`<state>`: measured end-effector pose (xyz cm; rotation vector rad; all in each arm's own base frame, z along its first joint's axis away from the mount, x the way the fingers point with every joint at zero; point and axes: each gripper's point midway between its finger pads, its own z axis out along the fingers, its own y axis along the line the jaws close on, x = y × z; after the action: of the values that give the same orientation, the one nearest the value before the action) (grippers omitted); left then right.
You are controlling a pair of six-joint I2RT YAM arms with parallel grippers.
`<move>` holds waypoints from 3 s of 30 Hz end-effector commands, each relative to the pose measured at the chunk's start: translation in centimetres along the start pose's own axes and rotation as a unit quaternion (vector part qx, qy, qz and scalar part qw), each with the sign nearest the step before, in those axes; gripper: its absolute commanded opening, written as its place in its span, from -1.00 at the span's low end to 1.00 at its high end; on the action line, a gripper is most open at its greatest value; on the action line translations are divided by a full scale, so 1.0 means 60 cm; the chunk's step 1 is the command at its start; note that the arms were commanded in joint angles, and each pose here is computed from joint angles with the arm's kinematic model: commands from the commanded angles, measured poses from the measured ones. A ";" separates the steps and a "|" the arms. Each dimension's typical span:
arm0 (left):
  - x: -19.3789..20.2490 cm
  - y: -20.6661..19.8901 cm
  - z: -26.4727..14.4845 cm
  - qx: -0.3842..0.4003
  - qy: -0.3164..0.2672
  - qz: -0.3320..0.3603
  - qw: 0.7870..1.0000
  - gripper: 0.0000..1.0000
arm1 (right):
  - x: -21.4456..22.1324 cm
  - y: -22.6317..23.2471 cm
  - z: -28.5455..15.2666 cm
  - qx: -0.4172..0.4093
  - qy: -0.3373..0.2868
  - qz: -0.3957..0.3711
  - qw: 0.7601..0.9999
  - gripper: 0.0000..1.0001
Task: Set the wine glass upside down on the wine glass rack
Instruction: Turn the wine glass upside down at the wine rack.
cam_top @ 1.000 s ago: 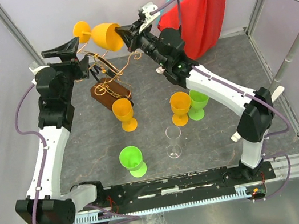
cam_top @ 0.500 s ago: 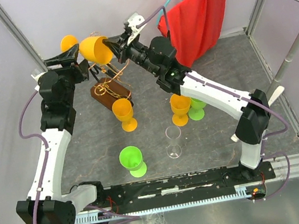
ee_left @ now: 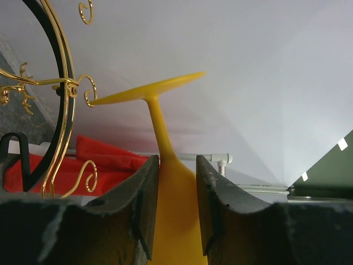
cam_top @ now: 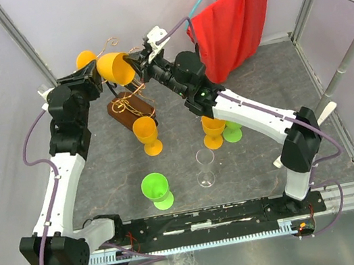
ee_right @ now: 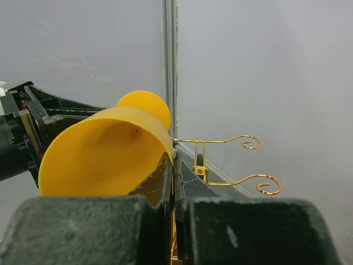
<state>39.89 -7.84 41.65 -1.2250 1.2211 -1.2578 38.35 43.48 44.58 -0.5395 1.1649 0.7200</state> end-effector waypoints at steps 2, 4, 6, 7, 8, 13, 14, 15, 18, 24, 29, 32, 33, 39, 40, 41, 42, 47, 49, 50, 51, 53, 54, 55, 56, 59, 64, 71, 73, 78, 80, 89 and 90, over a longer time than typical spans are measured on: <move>0.005 -0.041 -0.016 0.040 0.008 -0.023 0.999 -0.28 | -0.066 0.013 -0.013 -0.004 -0.043 -0.010 0.999 -0.99; 0.004 -0.039 -0.016 0.039 0.006 -0.024 0.999 -0.30 | -0.068 0.016 -0.016 -0.009 -0.045 -0.010 0.999 -0.99; 0.004 -0.038 -0.015 0.038 0.006 -0.026 0.999 -0.27 | -0.071 0.019 -0.018 -0.014 -0.051 -0.008 0.999 -0.99; 0.005 -0.038 -0.016 0.037 0.007 -0.027 0.999 -0.22 | -0.072 0.020 -0.019 -0.015 -0.052 -0.006 0.999 -0.99; 0.005 -0.037 -0.015 0.036 0.007 -0.026 0.999 -0.19 | -0.072 0.021 -0.020 -0.017 -0.052 -0.006 0.998 -0.99; 0.004 -0.039 -0.014 0.036 0.006 -0.026 0.999 -0.16 | -0.077 0.024 -0.022 -0.022 -0.054 -0.005 0.998 -0.99; 0.004 -0.038 -0.014 0.035 0.005 -0.026 0.999 -0.17 | -0.078 0.024 -0.023 -0.023 -0.054 -0.005 0.998 -0.99; 0.003 -0.037 -0.014 0.034 0.005 -0.026 0.999 -0.17 | -0.079 0.025 -0.023 -0.024 -0.055 -0.004 0.998 -0.99; 0.002 -0.034 -0.013 0.031 0.003 -0.028 0.999 -0.14 | -0.082 0.025 -0.026 -0.023 -0.058 -0.003 0.998 -0.99; -0.001 -0.026 -0.012 0.026 -0.002 -0.034 0.999 -0.07 | -0.091 0.024 -0.034 -0.022 -0.065 0.000 0.998 -0.99; -0.004 -0.023 -0.012 0.027 -0.006 -0.037 0.999 -0.25 | -0.091 0.021 -0.036 -0.016 -0.066 -0.002 0.998 -0.99; -0.004 -0.023 -0.011 0.029 -0.006 -0.039 0.999 -0.38 | -0.094 0.022 -0.037 -0.017 -0.072 0.000 0.997 -0.99; -0.003 -0.022 -0.011 0.030 -0.006 -0.041 0.999 -0.41 | -0.094 0.022 -0.037 -0.018 -0.074 0.001 0.997 -0.98; -0.002 -0.027 -0.011 0.042 -0.003 -0.045 0.998 -0.75 | -0.096 0.016 -0.040 -0.011 -0.074 -0.004 0.997 -0.84; -0.001 -0.030 -0.011 0.045 -0.002 -0.043 0.998 -0.81 | -0.094 0.016 -0.040 -0.009 -0.072 -0.007 0.997 -0.82; 0.000 -0.035 -0.011 0.049 0.000 -0.041 0.998 -0.87 | -0.092 0.014 -0.040 -0.007 -0.070 -0.009 0.998 -0.79; 0.002 -0.038 -0.010 0.051 0.003 -0.037 0.998 -0.93 | -0.090 0.012 -0.040 -0.004 -0.067 -0.011 0.998 -0.72; 0.011 -0.071 -0.004 0.092 0.016 -0.001 0.996 -0.95 | -0.087 0.010 -0.045 -0.004 -0.056 -0.026 0.998 -0.13; 0.007 -0.088 -0.003 0.112 0.010 0.026 0.993 -0.95 | -0.084 0.005 -0.053 0.003 -0.047 -0.037 0.998 0.07; 0.002 -0.092 -0.001 0.116 0.005 0.041 0.992 -0.95 | -0.081 0.001 -0.058 0.007 -0.037 -0.046 0.998 0.21; -0.004 -0.098 0.000 0.120 0.000 0.055 0.991 -0.95 | -0.077 -0.002 -0.066 0.008 -0.023 -0.058 0.998 0.39; -0.020 -0.107 0.004 0.123 -0.010 0.075 0.989 -0.95 | -0.076 -0.013 -0.085 0.019 0.002 -0.081 0.997 0.71; -0.028 -0.113 0.005 0.128 -0.016 0.084 0.988 -0.95 | -0.075 -0.021 -0.096 0.030 0.014 -0.091 0.995 0.77; -0.037 -0.117 0.006 0.131 -0.021 0.092 0.987 -0.95 | -0.078 -0.030 -0.108 0.042 0.021 -0.102 0.994 0.82; -0.044 -0.121 0.010 0.134 -0.024 0.100 0.986 -0.95 | -0.086 -0.040 -0.123 0.055 0.026 -0.110 0.992 0.86; -0.057 -0.132 0.017 0.147 -0.024 0.129 0.980 -0.95 | -0.084 -0.070 -0.158 0.097 0.057 -0.132 0.985 0.96; -0.081 -0.137 0.016 0.160 -0.045 0.249 0.954 -0.94 | -0.072 -0.111 -0.215 0.152 0.111 -0.174 0.967 1.00; -0.148 -0.114 -0.013 0.081 -0.127 0.477 0.866 -0.81 | -0.057 -0.143 -0.276 0.194 0.157 -0.207 0.946 1.00; -0.168 -0.109 -0.023 0.056 -0.147 0.521 0.839 -0.86 | -0.058 -0.147 -0.288 0.201 0.162 -0.210 0.943 1.00; -0.217 -0.077 -0.027 -0.016 -0.176 0.599 0.781 -0.88 | -0.056 -0.153 -0.307 0.206 0.179 -0.216 0.938 1.00; -0.235 -0.066 -0.027 -0.040 -0.182 0.625 0.758 -0.88 | -0.056 -0.155 -0.314 0.209 0.182 -0.217 0.936 1.00; -0.275 0.026 -0.004 -0.061 -0.154 0.675 0.719 -0.88 | -0.051 -0.160 -0.330 0.217 0.195 -0.219 0.931 1.00; -0.270 0.032 0.001 -0.041 -0.148 0.677 0.720 -0.89 | -0.052 -0.159 -0.330 0.215 0.195 -0.217 0.932 0.99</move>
<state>39.73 7.80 40.46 -0.3746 1.4448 0.0852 32.92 23.20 40.50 -0.5814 1.4670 -0.0342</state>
